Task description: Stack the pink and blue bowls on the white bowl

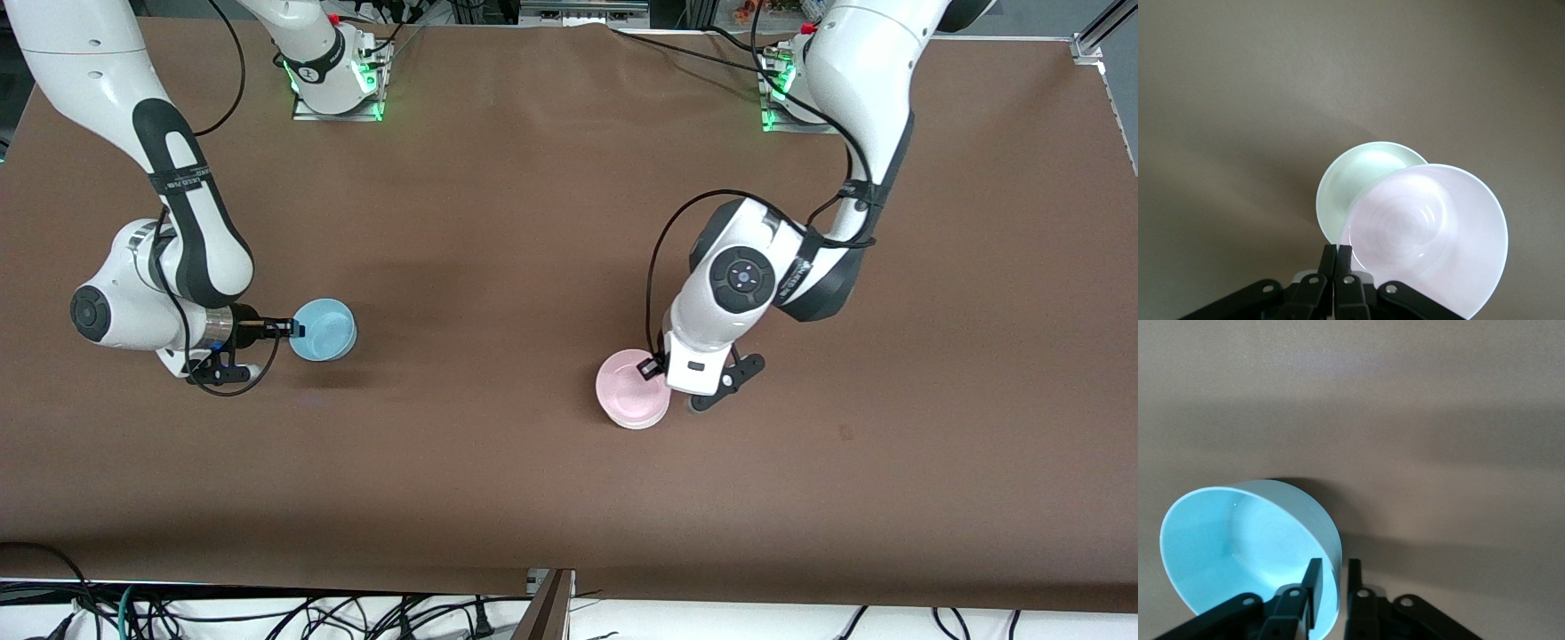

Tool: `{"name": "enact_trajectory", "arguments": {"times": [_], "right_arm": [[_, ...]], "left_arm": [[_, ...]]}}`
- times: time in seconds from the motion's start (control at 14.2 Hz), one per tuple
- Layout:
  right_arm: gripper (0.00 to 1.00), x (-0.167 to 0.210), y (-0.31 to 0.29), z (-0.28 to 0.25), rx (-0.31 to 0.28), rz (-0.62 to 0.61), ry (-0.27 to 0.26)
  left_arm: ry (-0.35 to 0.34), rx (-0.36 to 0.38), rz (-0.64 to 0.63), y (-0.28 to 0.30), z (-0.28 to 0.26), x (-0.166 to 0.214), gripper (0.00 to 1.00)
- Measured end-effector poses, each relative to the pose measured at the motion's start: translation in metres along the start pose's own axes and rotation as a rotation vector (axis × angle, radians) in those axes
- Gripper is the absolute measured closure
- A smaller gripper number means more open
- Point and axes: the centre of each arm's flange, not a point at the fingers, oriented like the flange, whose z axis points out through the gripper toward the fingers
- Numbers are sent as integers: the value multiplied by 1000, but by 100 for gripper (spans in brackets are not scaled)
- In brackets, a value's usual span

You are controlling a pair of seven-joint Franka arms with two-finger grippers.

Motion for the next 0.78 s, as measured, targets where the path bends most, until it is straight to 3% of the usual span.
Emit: {"name": "enact_trajectory", "arguments": {"times": [0.07, 0.21, 0.57, 0.78], "right_arm": [[79, 0, -1, 0, 1, -12, 0], [95, 0, -2, 0, 1, -43, 0], [98, 5, -9, -8, 8, -67, 0], [98, 15, -33, -30, 50, -99, -17]], "left_arm": [[-1, 1, -4, 0, 4, 0, 98], [-2, 8, -8, -2, 9, 2, 98], [-1, 21, -10, -4, 17, 5, 98], [4, 10, -11, -5, 32, 6, 98]]}}
